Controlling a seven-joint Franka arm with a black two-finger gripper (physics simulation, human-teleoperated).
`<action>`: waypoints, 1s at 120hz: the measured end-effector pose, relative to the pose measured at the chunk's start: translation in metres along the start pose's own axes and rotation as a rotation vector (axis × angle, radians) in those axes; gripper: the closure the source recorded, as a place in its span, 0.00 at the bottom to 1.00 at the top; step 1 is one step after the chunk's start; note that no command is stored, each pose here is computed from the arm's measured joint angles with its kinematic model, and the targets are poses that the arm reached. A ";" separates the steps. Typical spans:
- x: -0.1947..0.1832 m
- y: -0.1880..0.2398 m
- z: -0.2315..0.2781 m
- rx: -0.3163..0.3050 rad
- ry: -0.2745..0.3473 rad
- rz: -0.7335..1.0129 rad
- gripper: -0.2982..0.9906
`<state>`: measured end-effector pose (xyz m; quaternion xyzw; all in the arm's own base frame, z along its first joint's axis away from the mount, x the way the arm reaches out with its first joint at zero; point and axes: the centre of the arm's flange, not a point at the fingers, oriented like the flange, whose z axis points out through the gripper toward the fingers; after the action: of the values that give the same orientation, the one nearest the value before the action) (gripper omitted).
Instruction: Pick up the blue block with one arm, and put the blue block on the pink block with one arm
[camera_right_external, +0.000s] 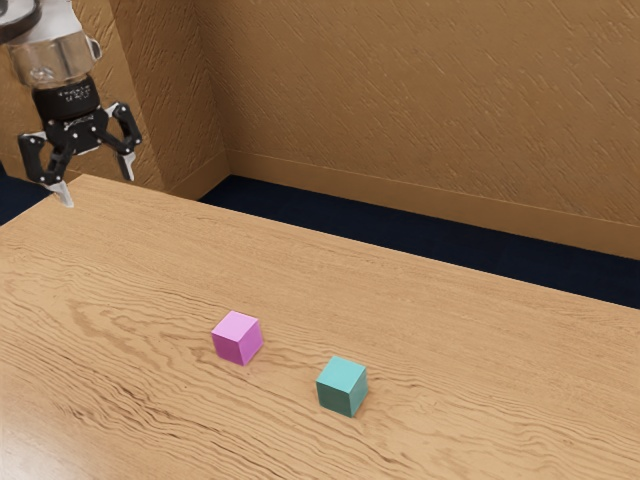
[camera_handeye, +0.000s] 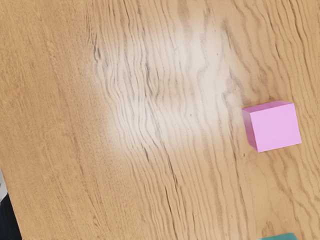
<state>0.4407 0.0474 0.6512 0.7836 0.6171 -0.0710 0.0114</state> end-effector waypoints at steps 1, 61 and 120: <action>0.000 0.001 0.002 -0.001 -0.001 -0.001 0.23; -0.199 0.154 0.214 0.119 -0.008 0.406 0.23; -0.166 0.184 0.305 -0.003 0.009 0.559 0.23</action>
<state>0.5510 -0.1890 0.3577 0.9236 0.3773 -0.0608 0.0290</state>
